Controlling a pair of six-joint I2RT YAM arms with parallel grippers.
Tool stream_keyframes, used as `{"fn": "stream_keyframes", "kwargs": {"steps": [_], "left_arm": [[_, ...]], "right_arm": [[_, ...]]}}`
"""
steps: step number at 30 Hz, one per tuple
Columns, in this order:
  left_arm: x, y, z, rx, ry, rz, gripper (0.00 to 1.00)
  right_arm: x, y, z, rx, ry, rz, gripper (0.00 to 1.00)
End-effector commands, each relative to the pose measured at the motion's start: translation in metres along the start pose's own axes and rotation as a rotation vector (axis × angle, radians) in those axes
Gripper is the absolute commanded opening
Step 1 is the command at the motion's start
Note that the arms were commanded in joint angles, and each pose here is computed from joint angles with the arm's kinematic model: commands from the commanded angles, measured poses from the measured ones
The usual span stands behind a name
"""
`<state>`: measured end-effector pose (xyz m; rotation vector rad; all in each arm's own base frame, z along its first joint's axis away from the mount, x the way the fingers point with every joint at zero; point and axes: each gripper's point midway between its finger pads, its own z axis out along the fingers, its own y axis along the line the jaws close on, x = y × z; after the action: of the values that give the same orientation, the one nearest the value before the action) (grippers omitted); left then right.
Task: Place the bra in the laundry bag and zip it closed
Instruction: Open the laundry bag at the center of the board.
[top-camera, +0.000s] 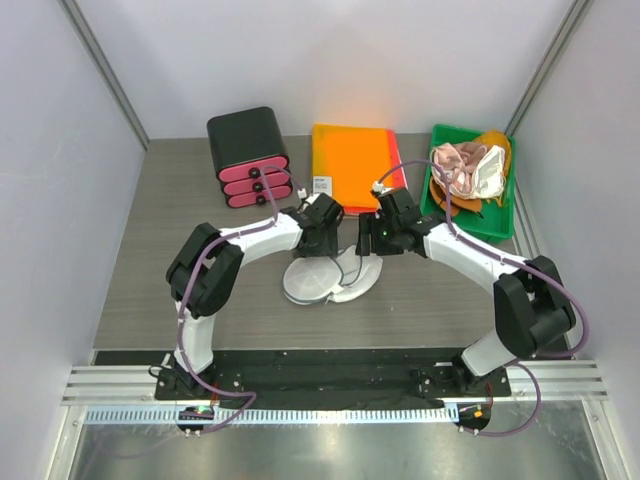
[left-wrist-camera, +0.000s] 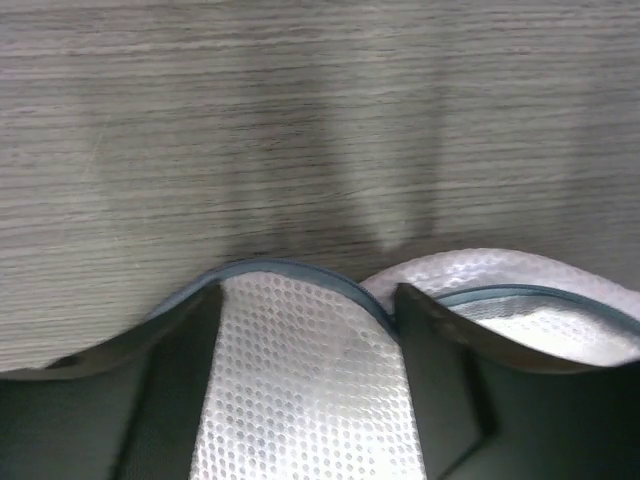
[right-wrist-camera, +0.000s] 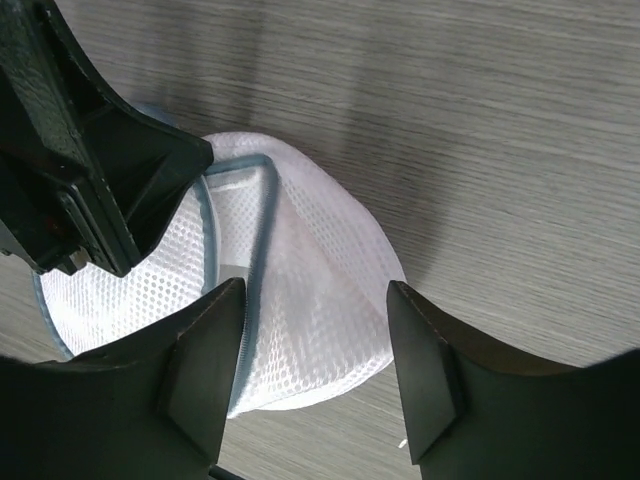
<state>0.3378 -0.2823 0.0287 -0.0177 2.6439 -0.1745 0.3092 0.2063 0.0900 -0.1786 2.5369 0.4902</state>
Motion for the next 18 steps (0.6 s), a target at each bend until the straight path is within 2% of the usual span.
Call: {"fn": "stream_keyframes", "kwargs": {"steps": [1,5,8,10,11,14,18], "left_arm": [[-0.002,0.010,0.001,-0.083,-0.037,0.037,0.62],[-0.010,0.010,-0.021,-0.103,-0.131,0.064,0.32],[-0.015,0.005,-0.037,-0.085,-0.164,0.076,0.17],[-0.018,0.000,-0.048,-0.076,-0.177,0.099,0.10],[-0.023,-0.001,-0.057,-0.079,-0.203,0.101,0.00],[-0.028,-0.015,-0.085,-0.062,-0.262,0.152,0.00],[-0.026,-0.049,-0.130,-0.005,-0.389,0.216,0.00]], "right_arm": [[-0.008,0.009,0.005,-0.010,-0.006,-0.020,0.64],[-0.004,0.011,0.010,-0.013,0.008,-0.019,0.60],[-0.003,0.011,0.012,-0.014,0.011,-0.018,0.56],[-0.003,0.013,0.010,-0.019,0.007,-0.016,0.55],[-0.001,0.012,0.007,-0.020,0.004,-0.016,0.55],[0.015,0.005,0.004,-0.010,0.020,-0.002,0.47],[0.040,0.000,-0.014,-0.027,0.004,0.035,0.47]]}}
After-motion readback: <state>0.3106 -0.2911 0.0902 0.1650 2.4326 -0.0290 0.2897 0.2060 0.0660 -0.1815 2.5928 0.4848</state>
